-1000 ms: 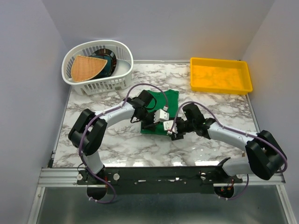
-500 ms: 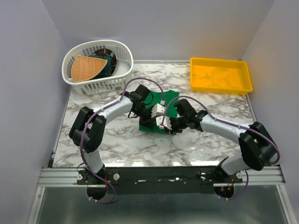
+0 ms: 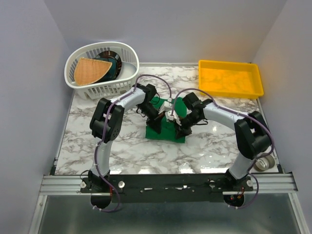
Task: Roll the t-shirts
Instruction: Roll the T-shirt to the center of the board.
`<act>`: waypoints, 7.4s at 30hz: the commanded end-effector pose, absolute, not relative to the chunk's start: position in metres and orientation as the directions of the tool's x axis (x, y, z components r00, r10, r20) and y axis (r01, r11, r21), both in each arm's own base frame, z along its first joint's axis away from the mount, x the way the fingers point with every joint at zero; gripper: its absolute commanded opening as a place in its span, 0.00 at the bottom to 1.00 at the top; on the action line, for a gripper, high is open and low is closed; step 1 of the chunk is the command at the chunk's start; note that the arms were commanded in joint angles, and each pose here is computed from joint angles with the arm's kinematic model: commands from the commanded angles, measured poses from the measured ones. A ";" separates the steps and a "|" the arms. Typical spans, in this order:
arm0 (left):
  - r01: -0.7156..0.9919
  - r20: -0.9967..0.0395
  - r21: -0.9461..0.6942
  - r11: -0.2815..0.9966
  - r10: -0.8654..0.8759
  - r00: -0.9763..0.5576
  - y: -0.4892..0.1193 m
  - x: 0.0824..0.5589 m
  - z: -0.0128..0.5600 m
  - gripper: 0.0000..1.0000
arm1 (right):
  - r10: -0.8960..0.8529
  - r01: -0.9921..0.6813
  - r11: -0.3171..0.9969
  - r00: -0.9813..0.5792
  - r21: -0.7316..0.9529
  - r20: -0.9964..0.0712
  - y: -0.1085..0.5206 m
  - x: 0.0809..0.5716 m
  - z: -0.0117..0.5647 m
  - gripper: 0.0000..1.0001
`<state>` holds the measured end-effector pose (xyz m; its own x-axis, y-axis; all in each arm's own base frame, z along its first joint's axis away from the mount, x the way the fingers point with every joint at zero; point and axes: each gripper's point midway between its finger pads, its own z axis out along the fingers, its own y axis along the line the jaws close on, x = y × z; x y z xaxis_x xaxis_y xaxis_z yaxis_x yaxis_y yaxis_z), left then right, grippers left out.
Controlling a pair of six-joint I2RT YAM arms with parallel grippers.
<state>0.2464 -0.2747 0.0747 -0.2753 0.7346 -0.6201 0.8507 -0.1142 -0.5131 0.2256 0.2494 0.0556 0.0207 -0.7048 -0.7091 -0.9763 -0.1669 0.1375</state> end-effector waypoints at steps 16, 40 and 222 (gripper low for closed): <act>0.731 -0.474 -0.681 0.041 0.736 -0.483 -0.255 0.282 0.050 0.20 | -0.876 -0.735 -0.018 -0.315 0.678 -0.365 0.194 0.223 0.018 0.15; 0.829 -0.604 -0.299 0.474 0.579 -0.548 -0.189 0.309 0.101 0.56 | -0.880 -0.663 0.177 -0.437 0.727 -0.185 0.201 0.272 0.002 0.18; 0.972 -0.685 0.066 0.227 0.719 -0.122 -0.219 0.314 0.132 0.63 | -0.873 -0.813 -0.070 -0.230 0.578 -0.430 0.172 0.251 0.062 0.07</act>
